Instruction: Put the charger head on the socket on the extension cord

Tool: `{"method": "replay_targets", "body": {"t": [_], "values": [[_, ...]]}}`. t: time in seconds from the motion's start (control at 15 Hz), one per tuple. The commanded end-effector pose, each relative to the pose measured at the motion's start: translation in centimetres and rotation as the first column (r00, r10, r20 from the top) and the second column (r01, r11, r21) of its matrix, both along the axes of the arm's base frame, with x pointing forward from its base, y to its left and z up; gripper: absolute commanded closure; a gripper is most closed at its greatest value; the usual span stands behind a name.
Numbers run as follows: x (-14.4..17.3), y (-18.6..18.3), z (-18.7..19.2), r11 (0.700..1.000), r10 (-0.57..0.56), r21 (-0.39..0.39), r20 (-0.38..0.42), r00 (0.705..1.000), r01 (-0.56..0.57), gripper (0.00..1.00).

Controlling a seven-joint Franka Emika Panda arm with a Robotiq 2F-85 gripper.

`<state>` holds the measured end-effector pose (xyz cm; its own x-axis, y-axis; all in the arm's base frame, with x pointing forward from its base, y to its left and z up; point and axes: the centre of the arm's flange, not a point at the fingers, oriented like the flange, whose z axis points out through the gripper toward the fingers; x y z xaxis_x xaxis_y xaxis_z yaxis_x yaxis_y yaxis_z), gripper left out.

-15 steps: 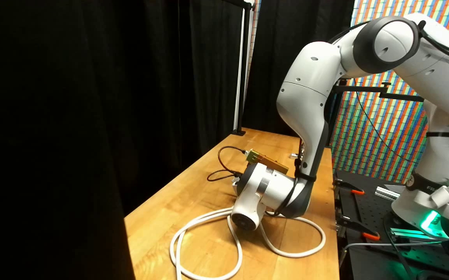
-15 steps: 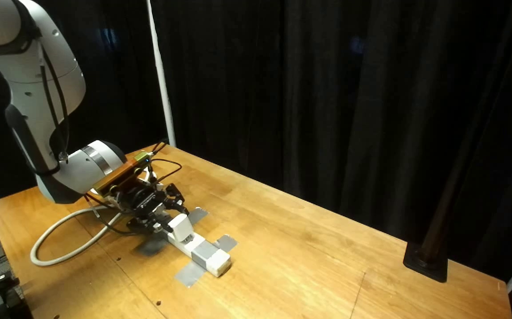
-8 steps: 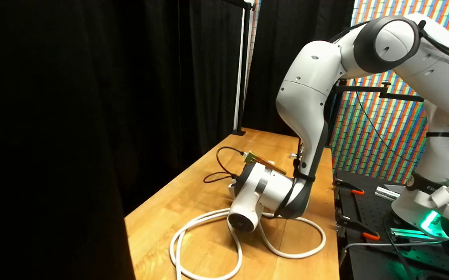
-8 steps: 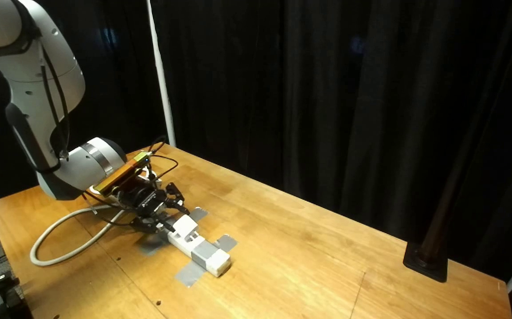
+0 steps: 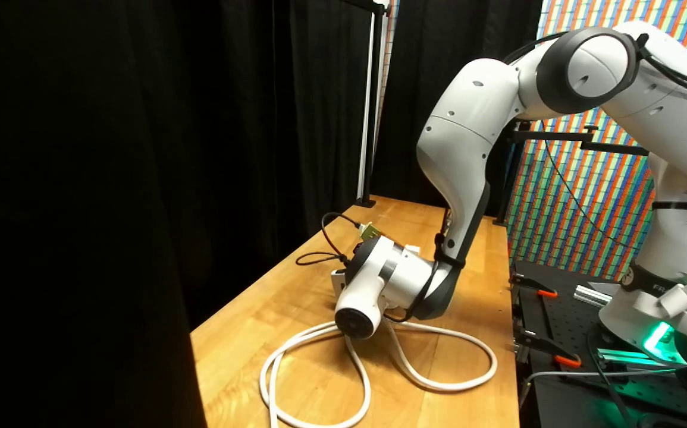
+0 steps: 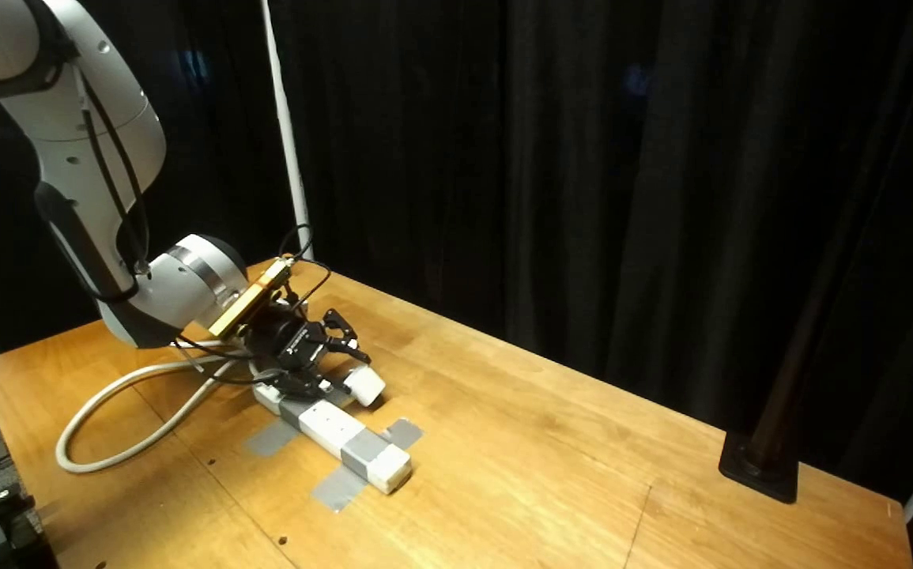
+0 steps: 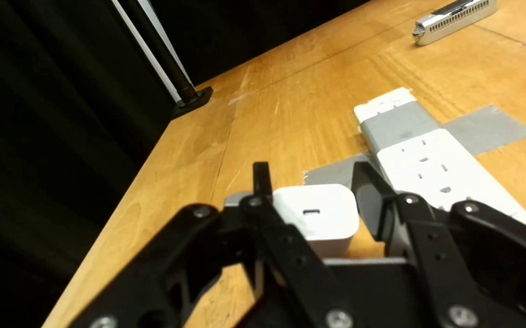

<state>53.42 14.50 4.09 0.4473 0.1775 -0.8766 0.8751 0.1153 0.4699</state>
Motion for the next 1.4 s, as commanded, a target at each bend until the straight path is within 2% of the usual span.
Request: {"method": "replay_targets", "body": {"t": [0.0,0.13,0.33,0.6,0.8,1.07,1.2,1.33], "values": [[1.4,-0.6,2.6,0.999,0.038,-0.025,0.055,0.998,-0.036,0.77],[1.8,-0.8,4.4,0.998,0.064,-0.034,0.069,0.996,-0.062,0.77],[2.3,-0.4,7.7,0.992,0.121,0.013,0.066,0.99,-0.122,0.77],[2.2,0.9,10.7,0.958,0.198,0.209,0.02,0.98,-0.198,0.77],[1.7,1.3,12.2,0.936,0.247,0.277,-0.068,0.967,-0.22,0.77],[0.3,0.6,14.2,0.958,0.233,0.225,-0.25,0.94,-0.177,0.77],[-0.5,0.5,14.6,0.956,0.232,0.251,-0.321,0.918,-0.153,0.77],[-1.2,0.5,14.8,0.952,0.233,0.273,-0.346,0.909,-0.14,0.77]]}}
